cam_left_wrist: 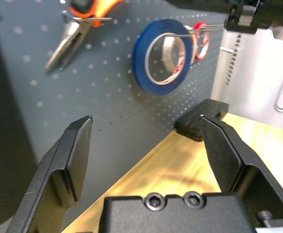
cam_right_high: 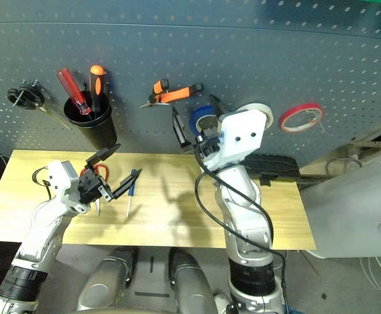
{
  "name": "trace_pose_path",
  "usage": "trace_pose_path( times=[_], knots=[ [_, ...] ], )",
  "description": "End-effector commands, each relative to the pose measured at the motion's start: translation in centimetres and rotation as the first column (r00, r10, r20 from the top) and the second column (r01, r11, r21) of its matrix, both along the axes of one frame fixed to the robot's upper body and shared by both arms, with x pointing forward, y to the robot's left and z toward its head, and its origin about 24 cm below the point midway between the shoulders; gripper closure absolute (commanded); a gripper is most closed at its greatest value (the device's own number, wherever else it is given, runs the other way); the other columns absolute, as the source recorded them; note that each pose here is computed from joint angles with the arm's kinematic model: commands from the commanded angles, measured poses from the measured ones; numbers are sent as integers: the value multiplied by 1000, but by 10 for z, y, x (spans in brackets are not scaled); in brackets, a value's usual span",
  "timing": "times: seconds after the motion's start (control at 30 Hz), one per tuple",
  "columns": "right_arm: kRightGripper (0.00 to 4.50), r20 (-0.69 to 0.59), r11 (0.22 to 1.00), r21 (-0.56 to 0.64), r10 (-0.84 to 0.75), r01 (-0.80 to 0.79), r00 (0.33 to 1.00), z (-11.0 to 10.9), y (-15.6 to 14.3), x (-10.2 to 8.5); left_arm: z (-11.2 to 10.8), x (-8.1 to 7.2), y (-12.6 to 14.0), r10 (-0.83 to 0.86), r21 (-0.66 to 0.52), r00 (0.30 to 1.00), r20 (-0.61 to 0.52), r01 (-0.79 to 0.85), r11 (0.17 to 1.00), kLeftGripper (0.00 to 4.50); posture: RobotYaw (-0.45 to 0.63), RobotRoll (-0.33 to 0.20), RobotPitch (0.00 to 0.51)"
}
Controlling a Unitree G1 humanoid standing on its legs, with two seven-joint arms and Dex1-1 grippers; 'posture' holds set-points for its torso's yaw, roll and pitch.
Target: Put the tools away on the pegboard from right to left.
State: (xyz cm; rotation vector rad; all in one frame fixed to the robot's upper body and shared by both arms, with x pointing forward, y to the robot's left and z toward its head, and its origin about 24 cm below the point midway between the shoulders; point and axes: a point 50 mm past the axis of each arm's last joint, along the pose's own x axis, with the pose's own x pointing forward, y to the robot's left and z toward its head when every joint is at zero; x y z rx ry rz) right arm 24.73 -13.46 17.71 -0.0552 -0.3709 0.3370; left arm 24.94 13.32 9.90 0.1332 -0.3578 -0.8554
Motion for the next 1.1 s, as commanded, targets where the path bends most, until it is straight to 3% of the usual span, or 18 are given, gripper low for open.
trace_pose_path(
  times=[0.03, 0.13, 0.33, 0.47, 0.77, 1.1],
  knots=[
    [56, -125, 998, 32, 53, -50, 991, -18, 3, -6, -7, 0, -1, -10, 16, 1000, -27, 11, 1000, 0, 54, 0, 255],
    [56, -258, 996, 76, 61, -43, 964, -38, 1, -4, -8, 2, -3, -7, 9, 999, -48, 7, 1000, 0, 53, 0, 253],
    [56, -331, 996, 74, 76, -55, 941, -53, -2, 2, -10, 6, -8, -12, 21, 997, -77, 13, 1000, 0, 60, 0, 254],
    [56, -459, 1000, 23, 8, 3, 888, -82, -20, 18, -32, 13, -14, 0, 137, 979, -202, 28, 990, 0, 73, 0, 253],
    [56, -557, 999, -18, 16, -32, 830, -109, -30, 13, -69, 17, -14, 136, 297, 902, -409, -9, 955, 0, 80, 0, 249],
    [56, -593, 998, -31, 24, -54, 805, -118, -29, 11, -85, 46, -14, 350, 431, 805, -479, -131, 893, 0, 75, 0, 253]
  ],
)
